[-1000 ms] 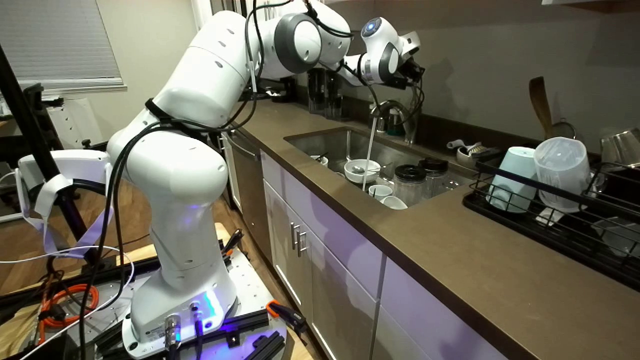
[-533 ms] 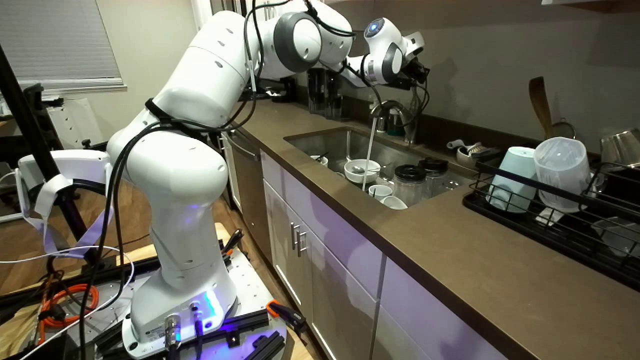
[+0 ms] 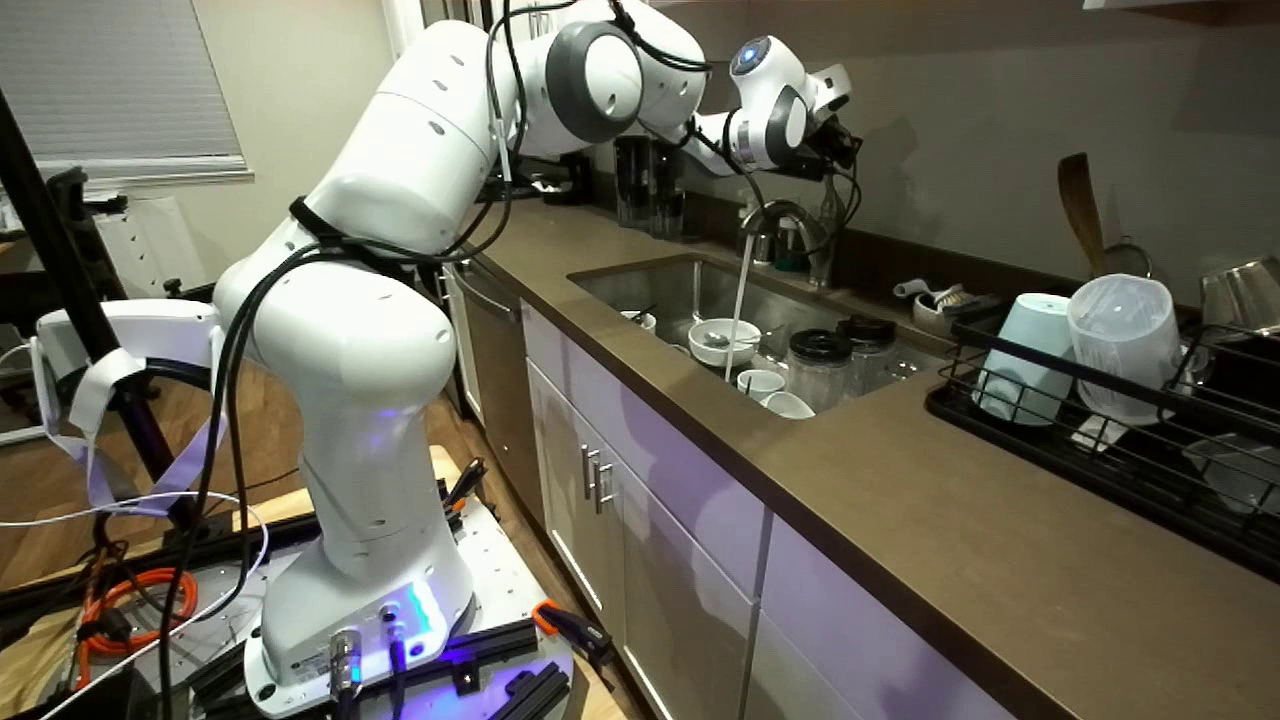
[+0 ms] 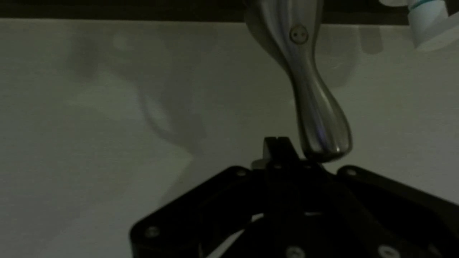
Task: Open then close the tap
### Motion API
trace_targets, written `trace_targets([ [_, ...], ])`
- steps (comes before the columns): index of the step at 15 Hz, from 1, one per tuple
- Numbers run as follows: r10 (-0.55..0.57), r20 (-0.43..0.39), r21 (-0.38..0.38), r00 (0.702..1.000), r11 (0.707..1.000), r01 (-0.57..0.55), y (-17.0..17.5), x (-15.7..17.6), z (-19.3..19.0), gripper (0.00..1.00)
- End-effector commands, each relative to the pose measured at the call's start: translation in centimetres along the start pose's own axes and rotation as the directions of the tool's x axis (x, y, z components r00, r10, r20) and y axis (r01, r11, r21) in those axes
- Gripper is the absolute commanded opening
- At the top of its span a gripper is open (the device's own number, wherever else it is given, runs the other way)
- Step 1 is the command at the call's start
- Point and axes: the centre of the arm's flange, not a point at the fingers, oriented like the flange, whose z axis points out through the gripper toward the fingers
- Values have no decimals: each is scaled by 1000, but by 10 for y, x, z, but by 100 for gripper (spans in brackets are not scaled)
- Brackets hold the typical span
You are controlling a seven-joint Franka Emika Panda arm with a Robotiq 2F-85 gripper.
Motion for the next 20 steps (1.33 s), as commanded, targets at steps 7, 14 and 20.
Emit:
trace_targets([
  [7,31,-11,3,999,1000,-31,15,1,-30,2],
  [14,46,-43,64,998,997,-43,3,5,-31,3],
  [20,38,-7,76,999,996,-37,-7,-4,-27,3],
])
